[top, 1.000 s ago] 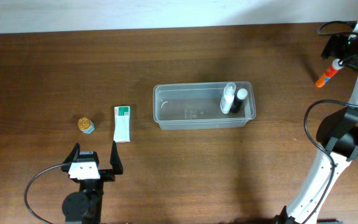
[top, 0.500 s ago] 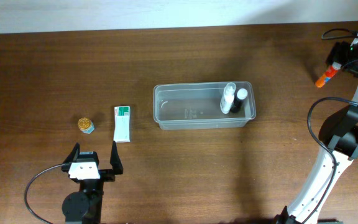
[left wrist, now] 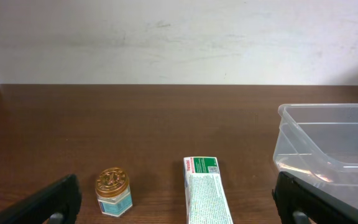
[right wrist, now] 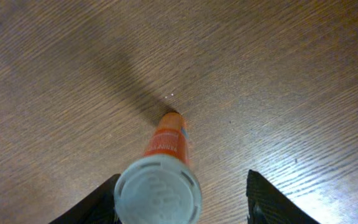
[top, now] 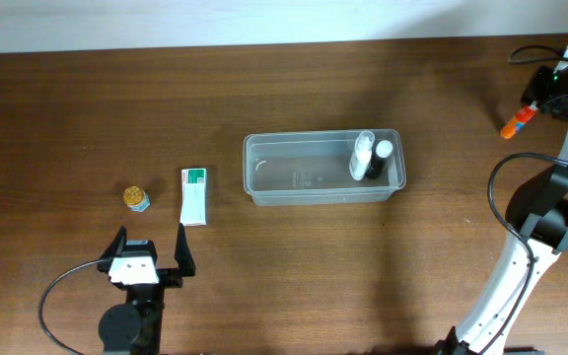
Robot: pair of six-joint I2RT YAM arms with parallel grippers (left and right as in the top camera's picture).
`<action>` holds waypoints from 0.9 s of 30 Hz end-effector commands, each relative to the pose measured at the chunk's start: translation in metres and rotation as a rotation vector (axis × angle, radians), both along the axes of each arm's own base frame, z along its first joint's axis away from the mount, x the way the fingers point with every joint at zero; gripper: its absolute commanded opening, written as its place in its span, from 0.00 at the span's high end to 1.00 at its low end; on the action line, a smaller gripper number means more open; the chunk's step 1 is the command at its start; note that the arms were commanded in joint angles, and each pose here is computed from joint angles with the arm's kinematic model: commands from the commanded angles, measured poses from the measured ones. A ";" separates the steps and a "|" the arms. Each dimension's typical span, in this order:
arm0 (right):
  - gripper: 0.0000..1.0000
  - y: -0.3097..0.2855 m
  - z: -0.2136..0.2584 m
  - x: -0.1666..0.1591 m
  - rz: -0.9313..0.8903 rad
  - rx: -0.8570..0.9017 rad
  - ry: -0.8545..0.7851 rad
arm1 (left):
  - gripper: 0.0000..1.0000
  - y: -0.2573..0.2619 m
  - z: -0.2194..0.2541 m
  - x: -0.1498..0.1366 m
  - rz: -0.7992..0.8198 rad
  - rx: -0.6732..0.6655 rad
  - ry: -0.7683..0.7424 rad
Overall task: Pack container
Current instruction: 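Lower and close the right gripper on the orange tube's white cap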
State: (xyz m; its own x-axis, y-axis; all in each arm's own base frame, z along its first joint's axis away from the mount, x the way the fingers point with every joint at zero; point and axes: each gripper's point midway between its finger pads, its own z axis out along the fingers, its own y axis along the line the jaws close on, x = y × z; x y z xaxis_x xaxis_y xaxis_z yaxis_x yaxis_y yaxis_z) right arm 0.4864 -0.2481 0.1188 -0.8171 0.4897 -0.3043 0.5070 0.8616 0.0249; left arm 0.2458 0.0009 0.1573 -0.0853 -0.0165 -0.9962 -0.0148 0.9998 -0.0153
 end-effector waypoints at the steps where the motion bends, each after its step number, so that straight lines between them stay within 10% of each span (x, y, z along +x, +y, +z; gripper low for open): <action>1: 0.45 0.000 -0.018 -0.001 0.007 0.024 0.023 | 0.01 -0.001 0.000 0.000 -0.008 0.011 -0.003; 27: 0.53 0.006 -0.035 0.009 0.065 0.057 -0.004 | 0.01 -0.001 0.000 0.000 -0.008 0.011 -0.003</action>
